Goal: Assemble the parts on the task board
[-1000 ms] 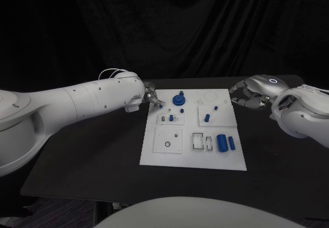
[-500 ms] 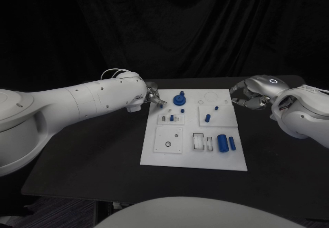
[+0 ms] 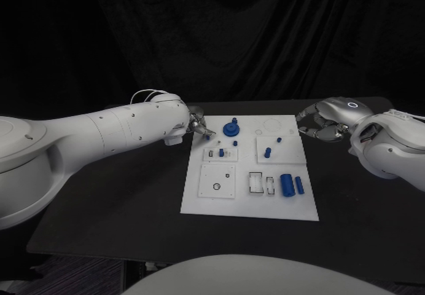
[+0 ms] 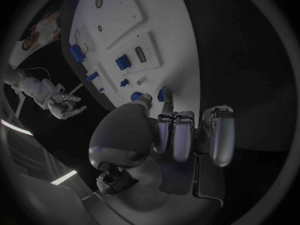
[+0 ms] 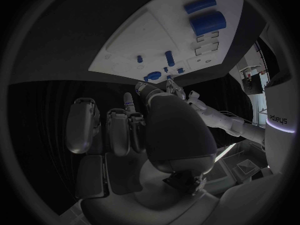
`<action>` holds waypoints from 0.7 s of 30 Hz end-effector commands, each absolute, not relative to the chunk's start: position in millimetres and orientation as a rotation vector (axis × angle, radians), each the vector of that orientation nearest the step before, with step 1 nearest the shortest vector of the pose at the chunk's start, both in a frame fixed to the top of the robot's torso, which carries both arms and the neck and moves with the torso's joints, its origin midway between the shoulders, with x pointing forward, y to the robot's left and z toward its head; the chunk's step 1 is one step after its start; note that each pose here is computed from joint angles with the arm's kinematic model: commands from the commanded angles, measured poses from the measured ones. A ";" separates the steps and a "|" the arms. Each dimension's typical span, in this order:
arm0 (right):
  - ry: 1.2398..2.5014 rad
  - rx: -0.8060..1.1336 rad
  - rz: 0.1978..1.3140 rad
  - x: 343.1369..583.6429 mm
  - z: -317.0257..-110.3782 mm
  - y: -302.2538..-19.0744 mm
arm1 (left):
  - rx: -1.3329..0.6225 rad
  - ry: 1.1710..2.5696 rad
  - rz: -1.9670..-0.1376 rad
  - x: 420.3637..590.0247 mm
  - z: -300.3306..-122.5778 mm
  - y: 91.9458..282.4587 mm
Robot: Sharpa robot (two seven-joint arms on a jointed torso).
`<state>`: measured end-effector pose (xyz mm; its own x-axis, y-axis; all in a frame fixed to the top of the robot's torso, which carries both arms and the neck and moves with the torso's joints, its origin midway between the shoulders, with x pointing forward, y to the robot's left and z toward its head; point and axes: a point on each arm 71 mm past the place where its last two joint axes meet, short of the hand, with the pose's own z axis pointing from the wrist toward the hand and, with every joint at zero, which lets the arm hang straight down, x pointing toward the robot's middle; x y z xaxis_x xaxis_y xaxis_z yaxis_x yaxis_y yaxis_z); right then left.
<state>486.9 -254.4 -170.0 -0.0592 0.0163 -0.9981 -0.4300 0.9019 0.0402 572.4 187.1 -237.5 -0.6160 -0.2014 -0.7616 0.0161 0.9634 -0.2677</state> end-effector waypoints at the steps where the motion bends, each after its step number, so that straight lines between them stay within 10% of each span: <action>1: 1.607 -0.324 0.362 486.6 -171.2 -255.4 | -0.125 2.211 -0.322 572.7 -238.1 184.7; 21: 1.622 -0.330 0.358 487.2 -172.5 -254.5 | -0.140 2.199 -0.307 575.6 -238.3 186.2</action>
<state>487.1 -253.7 -171.1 -0.0709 0.0082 -0.9974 -0.4308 0.9017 0.0380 575.7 187.9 -237.7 -0.6057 -0.2073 -0.7682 0.0042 0.9646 -0.2636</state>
